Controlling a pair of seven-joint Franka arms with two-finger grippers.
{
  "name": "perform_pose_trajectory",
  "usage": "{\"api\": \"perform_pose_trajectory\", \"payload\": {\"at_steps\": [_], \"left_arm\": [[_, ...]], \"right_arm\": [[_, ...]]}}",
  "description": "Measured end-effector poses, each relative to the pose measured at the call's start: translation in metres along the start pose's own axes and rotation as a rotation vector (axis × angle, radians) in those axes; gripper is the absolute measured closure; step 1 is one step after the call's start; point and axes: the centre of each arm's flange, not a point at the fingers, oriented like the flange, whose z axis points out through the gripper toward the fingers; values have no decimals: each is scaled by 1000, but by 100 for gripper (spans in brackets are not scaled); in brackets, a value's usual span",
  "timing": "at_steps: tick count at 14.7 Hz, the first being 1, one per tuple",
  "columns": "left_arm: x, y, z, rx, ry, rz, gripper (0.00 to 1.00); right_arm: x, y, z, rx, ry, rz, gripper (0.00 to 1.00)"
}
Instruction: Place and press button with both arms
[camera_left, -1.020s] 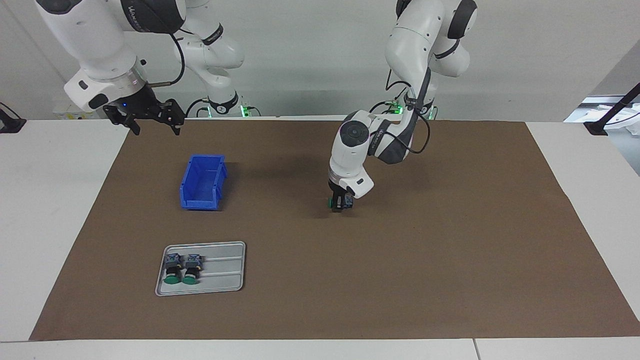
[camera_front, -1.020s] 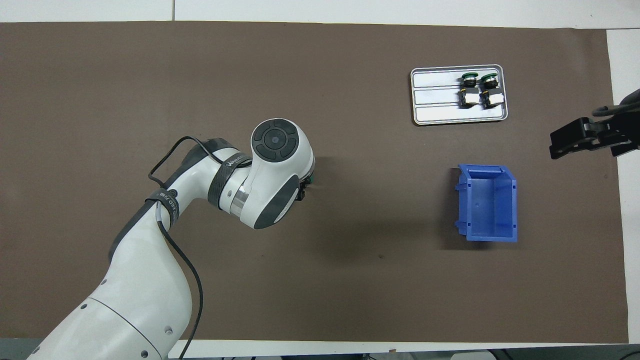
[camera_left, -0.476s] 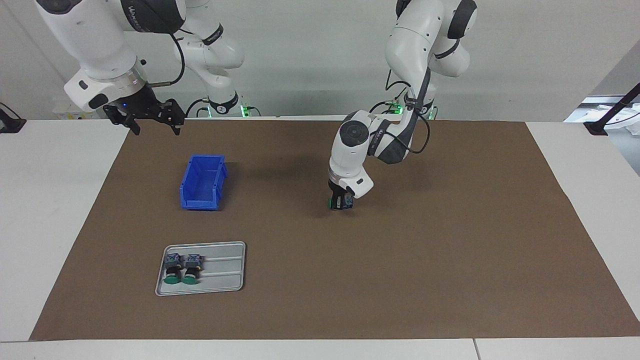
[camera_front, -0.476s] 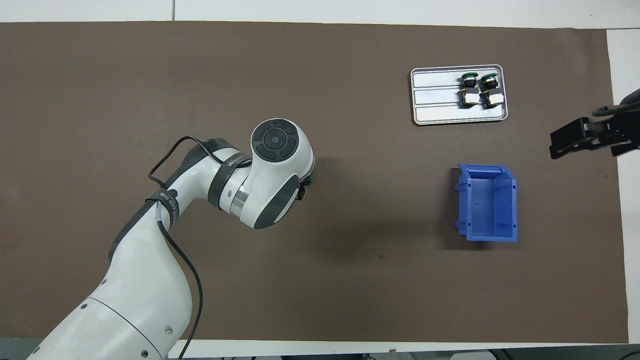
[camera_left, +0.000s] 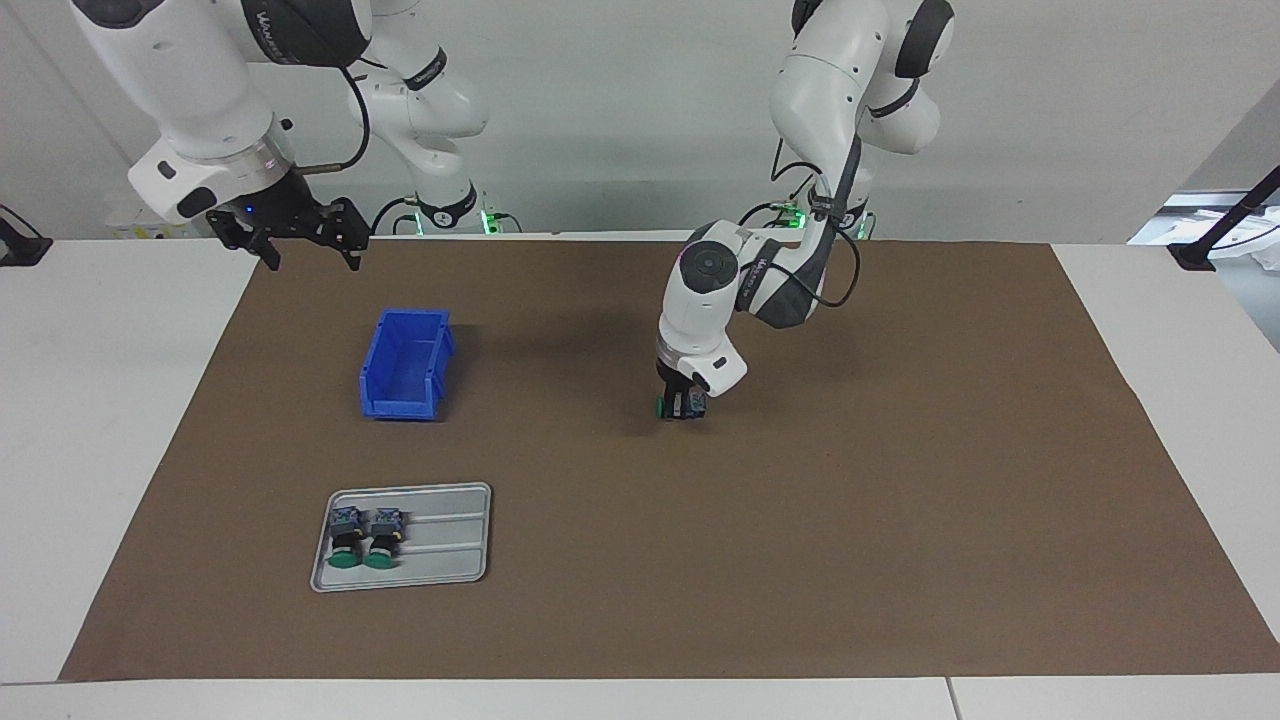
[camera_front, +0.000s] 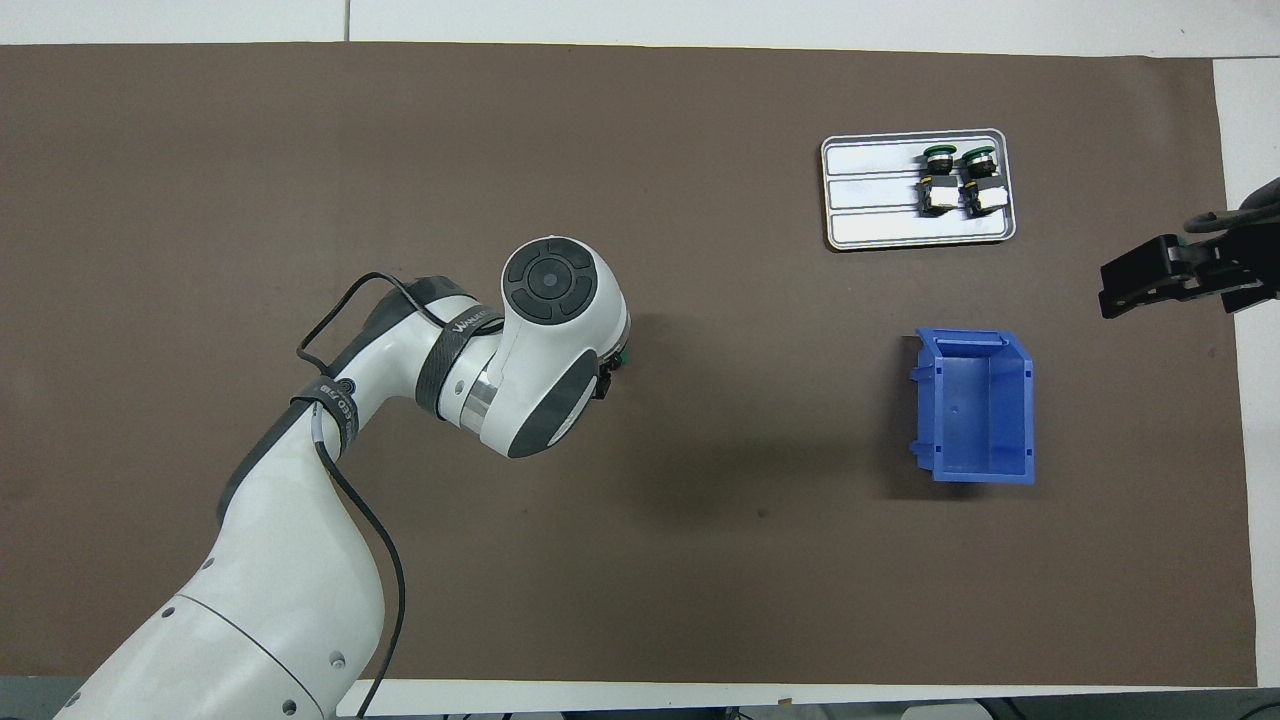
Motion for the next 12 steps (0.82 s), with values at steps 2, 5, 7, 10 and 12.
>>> {"api": "perform_pose_trajectory", "payload": {"at_steps": [2, 5, 7, 10, 12], "left_arm": [[0, 0, 0, 0, 0, 0, 67], [3, 7, -8, -14, -4, 13, 67], [14, 17, -23, -36, -11, 19, 67], [27, 24, -45, -54, -19, 14, 67], [32, 23, -55, -62, -22, 22, 67]], "right_arm": [[0, 0, 0, 0, 0, 0, 1], [0, 0, 0, 0, 0, 0, 1], [0, 0, 0, 0, 0, 0, 1], [0, 0, 0, 0, 0, 0, 1], [0, 0, 0, 0, 0, 0, 1]]}}
